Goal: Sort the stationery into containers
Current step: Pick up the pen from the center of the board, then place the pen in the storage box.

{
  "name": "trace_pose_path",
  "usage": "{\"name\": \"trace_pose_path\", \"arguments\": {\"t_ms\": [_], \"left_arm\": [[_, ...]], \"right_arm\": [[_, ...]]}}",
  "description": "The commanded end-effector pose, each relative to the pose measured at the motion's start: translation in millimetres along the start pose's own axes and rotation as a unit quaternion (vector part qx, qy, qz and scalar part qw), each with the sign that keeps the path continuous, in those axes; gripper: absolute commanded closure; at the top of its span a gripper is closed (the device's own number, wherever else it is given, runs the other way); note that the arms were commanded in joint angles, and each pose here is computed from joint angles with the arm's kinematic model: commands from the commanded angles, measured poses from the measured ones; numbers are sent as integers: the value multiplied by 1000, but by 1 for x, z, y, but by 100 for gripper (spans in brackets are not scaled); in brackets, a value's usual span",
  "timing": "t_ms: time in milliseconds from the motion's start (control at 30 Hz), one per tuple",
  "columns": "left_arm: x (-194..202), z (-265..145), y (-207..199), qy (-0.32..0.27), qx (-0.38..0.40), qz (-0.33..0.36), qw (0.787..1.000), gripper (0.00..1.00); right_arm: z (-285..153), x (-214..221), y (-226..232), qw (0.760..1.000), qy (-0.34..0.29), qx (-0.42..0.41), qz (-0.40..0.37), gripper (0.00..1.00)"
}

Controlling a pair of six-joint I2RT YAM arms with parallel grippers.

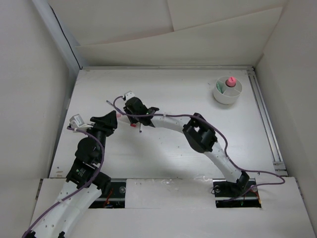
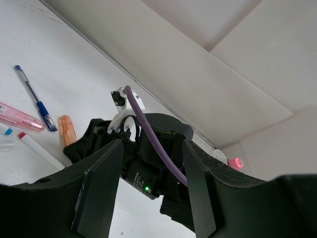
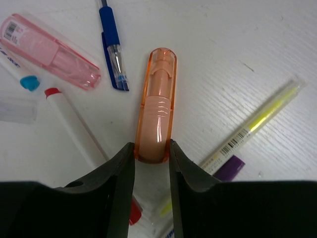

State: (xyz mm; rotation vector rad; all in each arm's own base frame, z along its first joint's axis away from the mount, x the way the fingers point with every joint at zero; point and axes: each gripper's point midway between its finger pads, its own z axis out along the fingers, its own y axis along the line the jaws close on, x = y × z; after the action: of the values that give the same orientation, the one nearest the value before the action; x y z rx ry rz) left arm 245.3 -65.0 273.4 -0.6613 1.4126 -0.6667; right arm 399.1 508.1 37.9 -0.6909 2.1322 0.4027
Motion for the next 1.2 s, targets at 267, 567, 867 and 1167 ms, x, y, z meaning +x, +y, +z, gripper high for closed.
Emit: {"name": "trace_pose_path", "arguments": {"t_ms": [267, 567, 867, 1167], "left_arm": [[-8, 0, -7, -14, 14, -5, 1000, 52], [7, 11, -12, 12, 18, 9, 1000, 51], [97, 60, -48, 211, 40, 73, 974, 57], [145, 70, -83, 306, 116, 32, 944, 54]], "right_arm": [[-77, -94, -8, 991, -123, -10, 58, 84], [-142, -110, -57, 983, -160, -9, 86, 84], [-202, -57, -114, 987, -140, 26, 79, 85], [-244, -18, -121, 988, -132, 2, 85, 85]]}}
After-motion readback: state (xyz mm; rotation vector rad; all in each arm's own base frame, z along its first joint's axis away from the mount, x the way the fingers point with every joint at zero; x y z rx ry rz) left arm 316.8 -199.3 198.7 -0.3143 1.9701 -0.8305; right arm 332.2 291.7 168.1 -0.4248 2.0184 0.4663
